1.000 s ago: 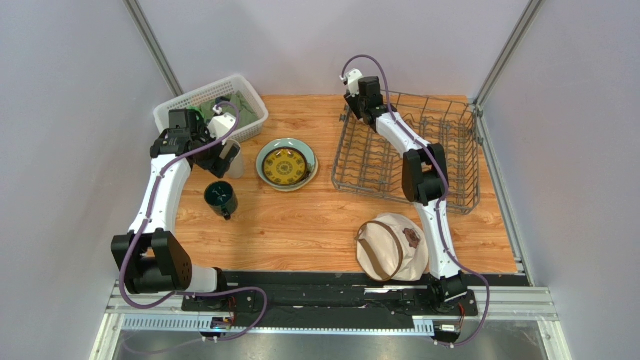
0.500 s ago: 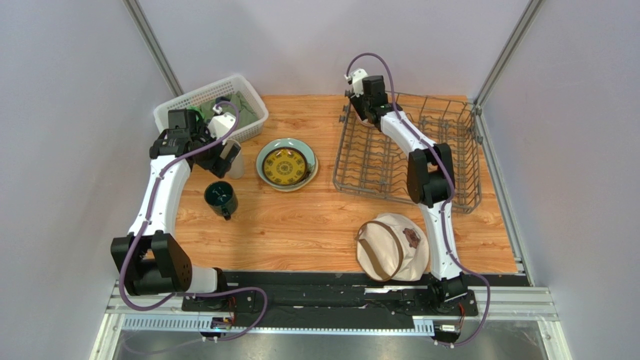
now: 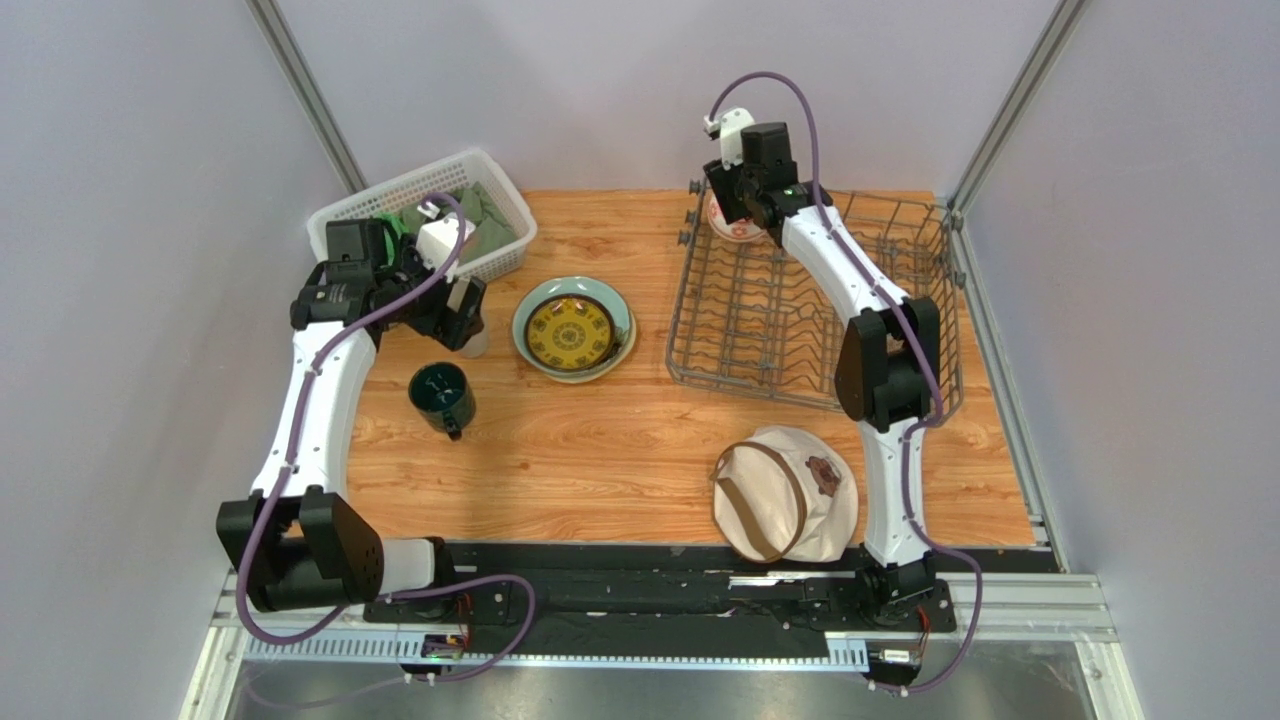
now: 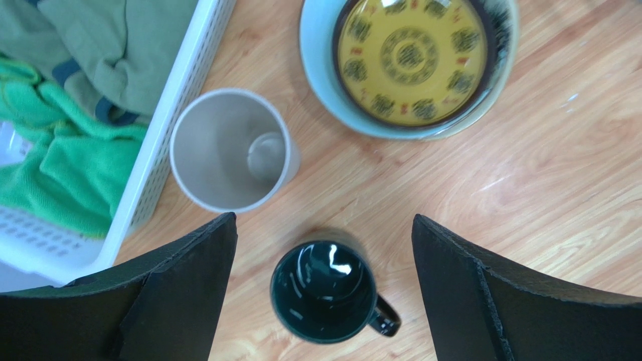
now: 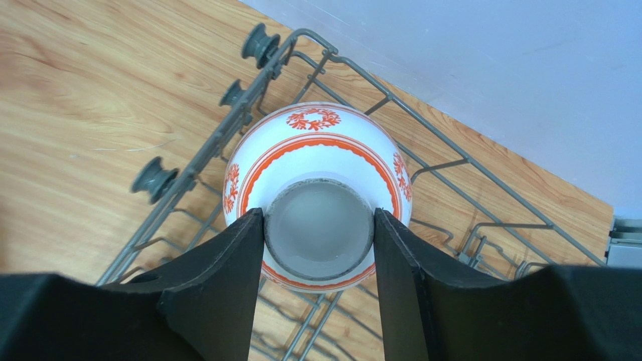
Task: Unload the mixed dishes from the dish rack
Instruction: Pick up the bowl from the dish rack.
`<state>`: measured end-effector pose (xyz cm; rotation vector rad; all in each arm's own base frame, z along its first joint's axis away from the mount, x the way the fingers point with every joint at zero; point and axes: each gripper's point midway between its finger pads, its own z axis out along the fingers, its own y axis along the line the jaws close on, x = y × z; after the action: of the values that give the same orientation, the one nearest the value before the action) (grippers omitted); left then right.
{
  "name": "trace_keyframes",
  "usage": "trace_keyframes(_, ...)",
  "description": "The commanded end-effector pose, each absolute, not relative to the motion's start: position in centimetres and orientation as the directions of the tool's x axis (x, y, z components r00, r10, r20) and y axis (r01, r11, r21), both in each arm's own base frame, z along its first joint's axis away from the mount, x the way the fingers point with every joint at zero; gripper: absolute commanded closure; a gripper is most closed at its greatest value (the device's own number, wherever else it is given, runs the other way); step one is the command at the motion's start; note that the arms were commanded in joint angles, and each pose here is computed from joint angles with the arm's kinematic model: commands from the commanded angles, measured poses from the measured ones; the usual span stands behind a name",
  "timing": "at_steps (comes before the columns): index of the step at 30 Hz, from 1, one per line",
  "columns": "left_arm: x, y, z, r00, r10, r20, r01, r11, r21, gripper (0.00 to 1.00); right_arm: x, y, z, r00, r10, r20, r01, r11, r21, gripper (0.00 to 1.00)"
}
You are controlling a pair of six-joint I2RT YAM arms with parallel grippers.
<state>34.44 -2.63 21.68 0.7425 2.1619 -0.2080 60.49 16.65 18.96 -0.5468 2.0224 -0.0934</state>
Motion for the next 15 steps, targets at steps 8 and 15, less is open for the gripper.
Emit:
trace_keyframes(8, 34.5, -10.8, 27.3, -0.144, 0.407, -0.902, 0.697, 0.689, 0.199, 0.04, 54.0, 18.5, 27.2, -0.440, -0.171, -0.882, -0.408, 0.912, 0.027, 1.00)
trace_keyframes(15, 35.1, -13.9, 28.1, -0.030, 0.383, -0.923, 0.703, 0.664, 0.253, 0.01, 50.4, 18.4, 27.9, -0.592, 0.004, -0.806, -0.422, 0.851, 0.314, 1.00)
